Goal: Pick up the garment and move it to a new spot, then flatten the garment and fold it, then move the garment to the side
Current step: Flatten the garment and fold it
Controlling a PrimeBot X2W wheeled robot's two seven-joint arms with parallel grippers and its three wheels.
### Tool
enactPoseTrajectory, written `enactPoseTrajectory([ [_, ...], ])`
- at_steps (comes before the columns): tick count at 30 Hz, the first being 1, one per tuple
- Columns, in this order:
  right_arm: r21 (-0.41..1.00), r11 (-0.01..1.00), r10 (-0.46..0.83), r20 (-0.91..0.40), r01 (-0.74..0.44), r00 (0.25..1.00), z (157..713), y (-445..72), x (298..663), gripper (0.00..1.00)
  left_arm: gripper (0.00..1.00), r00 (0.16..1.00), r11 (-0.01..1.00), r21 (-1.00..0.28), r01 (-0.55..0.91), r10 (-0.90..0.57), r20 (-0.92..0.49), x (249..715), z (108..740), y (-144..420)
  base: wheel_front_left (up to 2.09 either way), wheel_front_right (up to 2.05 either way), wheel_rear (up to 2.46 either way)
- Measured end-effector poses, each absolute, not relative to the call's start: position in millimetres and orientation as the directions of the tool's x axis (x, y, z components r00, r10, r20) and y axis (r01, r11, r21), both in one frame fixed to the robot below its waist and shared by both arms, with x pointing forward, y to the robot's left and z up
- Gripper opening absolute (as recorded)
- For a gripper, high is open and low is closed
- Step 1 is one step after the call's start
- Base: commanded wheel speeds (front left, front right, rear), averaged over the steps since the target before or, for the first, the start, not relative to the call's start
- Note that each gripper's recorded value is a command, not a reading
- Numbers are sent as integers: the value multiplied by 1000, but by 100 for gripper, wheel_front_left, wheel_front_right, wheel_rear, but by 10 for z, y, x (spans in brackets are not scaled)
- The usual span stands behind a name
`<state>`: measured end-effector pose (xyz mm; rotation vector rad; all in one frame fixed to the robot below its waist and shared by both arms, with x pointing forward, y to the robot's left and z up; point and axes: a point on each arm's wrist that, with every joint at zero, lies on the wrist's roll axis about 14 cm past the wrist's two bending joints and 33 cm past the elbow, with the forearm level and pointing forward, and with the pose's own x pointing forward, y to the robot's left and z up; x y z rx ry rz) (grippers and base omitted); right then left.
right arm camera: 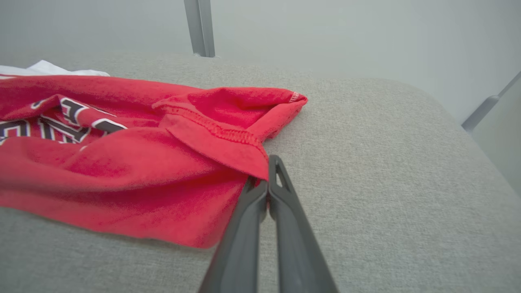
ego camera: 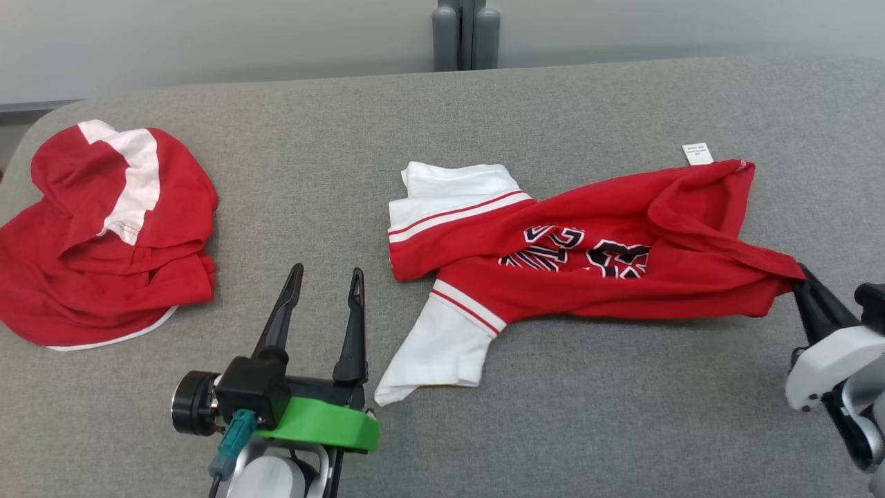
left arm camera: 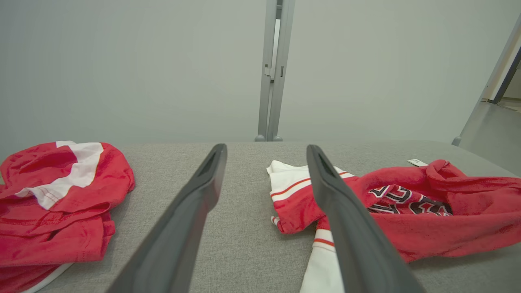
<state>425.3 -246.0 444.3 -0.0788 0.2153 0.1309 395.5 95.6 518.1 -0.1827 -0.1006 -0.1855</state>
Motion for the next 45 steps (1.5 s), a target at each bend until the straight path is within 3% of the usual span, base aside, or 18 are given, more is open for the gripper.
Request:
enactPoseTrajectory([
  [6, -135, 991, -19, -305, -23, 952, 4347, -3014, 4186, 0, 100, 976, 964, -175, 201, -182, 117, 3977, 5182, 924, 0, 0, 0],
  [7, -133, 991, -58, -350, 11, 935, 4237, -3110, 4130, 29, 100, 977, 964, -176, 200, -181, 116, 3976, 5179, 927, 0, 0, 0],
  [8, -132, 991, -73, -358, 27, 931, 4208, -3142, 4112, 85, 100, 977, 964, -177, 199, -180, 116, 3974, 5179, 931, 0, 0, 0],
  [10, -137, 990, -91, -352, 45, 931, 4195, -3168, 4095, 100, 100, 977, 964, -176, 197, -178, 117, 3972, 5184, 939, 0, 0, 0],
  [15, -84, 995, -74, -248, 54, 966, 4317, -2948, 4146, 100, 100, 978, 965, -175, 193, -174, 117, 3955, 5187, 951, 0, 0, 0],
  [21, 0, 999, 50, -84, -50, 995, 4655, -2336, 4185, 100, 100, 973, 963, -167, 211, -191, 130, 3934, 5230, 901, 0, 0, 0],
  [30, 123, 970, 217, -31, -212, 976, 4704, -1492, 3958, 100, 100, 966, 958, -155, 239, -218, 140, 3898, 5259, 843, 0, 0, 0],
  [39, 37, 914, 404, -9, -404, 915, 4797, -952, 4114, 100, 100, 973, 965, -153, 212, -193, 126, 3871, 5217, 933, 0, 0, 0],
  [45, -113, 783, 606, -85, -612, 791, 4798, -408, 4340, 100, 100, 981, 971, -167, 173, -155, 116, 3884, 5196, 1043, 0, 0, 0],
])
